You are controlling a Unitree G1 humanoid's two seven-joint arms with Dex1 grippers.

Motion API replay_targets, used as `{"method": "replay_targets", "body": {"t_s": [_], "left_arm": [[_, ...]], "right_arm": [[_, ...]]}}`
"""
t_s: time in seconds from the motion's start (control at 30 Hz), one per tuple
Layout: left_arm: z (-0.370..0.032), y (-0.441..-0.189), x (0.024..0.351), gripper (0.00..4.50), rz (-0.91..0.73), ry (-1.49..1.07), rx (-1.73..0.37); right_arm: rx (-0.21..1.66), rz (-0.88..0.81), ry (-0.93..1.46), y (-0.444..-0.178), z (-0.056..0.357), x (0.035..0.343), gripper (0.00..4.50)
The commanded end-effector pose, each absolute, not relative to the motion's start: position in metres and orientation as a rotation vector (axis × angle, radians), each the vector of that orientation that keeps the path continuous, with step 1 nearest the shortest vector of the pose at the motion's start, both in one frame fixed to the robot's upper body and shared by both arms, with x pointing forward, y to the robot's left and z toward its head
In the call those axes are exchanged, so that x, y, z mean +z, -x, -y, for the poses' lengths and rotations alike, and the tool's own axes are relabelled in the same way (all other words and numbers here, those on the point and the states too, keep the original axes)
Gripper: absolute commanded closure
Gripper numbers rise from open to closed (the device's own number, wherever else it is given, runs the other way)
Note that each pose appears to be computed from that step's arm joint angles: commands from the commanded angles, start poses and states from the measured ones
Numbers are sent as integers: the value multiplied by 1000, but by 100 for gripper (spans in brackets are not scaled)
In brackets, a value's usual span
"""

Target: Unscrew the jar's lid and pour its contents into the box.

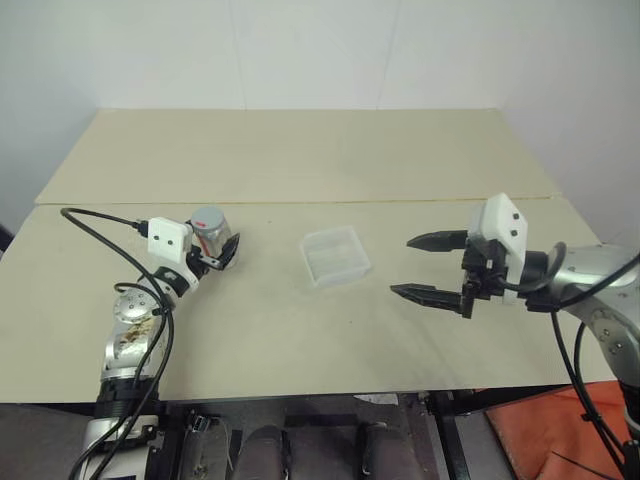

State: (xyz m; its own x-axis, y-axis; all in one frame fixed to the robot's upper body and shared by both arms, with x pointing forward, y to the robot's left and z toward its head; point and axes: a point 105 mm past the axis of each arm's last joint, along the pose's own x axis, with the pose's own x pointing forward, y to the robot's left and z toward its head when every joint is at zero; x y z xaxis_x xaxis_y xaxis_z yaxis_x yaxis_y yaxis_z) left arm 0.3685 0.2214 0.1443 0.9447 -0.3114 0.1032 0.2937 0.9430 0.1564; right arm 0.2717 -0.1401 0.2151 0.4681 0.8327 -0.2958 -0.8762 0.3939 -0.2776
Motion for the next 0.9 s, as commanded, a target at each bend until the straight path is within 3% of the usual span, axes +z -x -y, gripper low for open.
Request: {"method": "replay_targets", "body": {"t_s": [0.03, 0.37, 0.47, 0.63, 0.9], "left_arm": [[-217, -372, 159, 2, 190, -150, -313], [-214, -382, 161, 2, 189, -99, -314], [-212, -383, 159, 58, 180, -95, -330], [-211, -384, 156, 211, 167, -92, -337], [-213, -382, 162, 223, 170, -96, -346]], "right_arm": [[1072, -51, 461, -268, 142, 231, 0], [1069, -47, 469, -267, 142, 231, 0], [1069, -47, 470, -266, 142, 232, 0], [1069, -45, 469, -265, 142, 232, 0], [1070, -34, 468, -265, 140, 233, 0]]}}
